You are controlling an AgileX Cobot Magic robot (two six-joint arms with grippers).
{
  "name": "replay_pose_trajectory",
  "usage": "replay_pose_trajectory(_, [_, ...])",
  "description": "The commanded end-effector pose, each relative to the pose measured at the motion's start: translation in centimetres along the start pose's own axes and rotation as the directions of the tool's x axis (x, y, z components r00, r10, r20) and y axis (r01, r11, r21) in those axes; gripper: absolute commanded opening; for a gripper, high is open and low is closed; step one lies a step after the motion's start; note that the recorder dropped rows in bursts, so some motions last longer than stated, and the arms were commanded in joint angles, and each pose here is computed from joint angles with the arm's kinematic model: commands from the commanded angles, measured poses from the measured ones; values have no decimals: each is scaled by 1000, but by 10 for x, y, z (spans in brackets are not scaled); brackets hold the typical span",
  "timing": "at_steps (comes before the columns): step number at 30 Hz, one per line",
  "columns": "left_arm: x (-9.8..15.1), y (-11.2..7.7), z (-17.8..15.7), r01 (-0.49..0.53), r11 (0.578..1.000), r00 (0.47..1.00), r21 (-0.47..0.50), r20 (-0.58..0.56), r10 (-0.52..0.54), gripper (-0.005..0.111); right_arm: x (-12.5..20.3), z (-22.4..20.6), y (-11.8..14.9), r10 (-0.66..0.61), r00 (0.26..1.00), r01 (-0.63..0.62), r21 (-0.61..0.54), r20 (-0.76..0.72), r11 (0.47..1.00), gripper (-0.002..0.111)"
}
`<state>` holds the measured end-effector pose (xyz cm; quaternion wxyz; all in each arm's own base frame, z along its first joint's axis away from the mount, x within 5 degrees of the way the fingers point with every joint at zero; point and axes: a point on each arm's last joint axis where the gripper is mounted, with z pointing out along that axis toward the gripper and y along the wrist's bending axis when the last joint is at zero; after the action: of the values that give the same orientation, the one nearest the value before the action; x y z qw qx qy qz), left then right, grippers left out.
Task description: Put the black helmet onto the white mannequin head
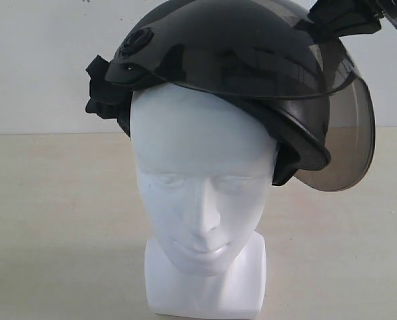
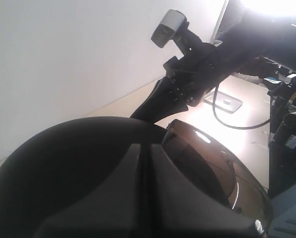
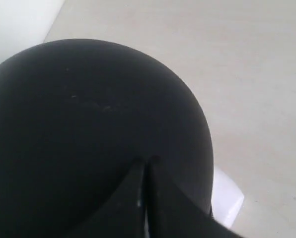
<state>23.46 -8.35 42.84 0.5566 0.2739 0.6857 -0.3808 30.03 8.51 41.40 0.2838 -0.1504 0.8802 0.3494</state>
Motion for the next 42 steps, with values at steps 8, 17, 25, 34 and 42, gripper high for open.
replay_pose_trajectory(8, [-2, -1, -1, 7, 1000, 1000, 3, -3, -7, 4, 21, -1, 56, -101, 994, 98, -55, -52, 994, 0])
replay_pose_trajectory(17, [-1, -1, -1, 8, 1000, 1000, 4, -6, -8, 4, 34, 4, 84, -150, 984, 142, -87, -94, 986, 0])
replay_pose_trajectory(25, [-6, -6, -5, -8, 1000, 1000, 1, 9, 8, 4, 24, -48, 51, -38, 997, 34, 59, 72, 998, 0])
replay_pose_trajectory(34, [-8, -8, -6, -5, 1000, 1000, -2, 20, 5, 4, 17, -58, 28, 12, 993, -23, 93, 117, 995, 0])
replay_pose_trajectory(42, [-21, -12, -8, 26, 1000, 999, -3, 38, -26, 4, 9, -38, -46, 225, 970, -235, 135, 88, 962, 0])
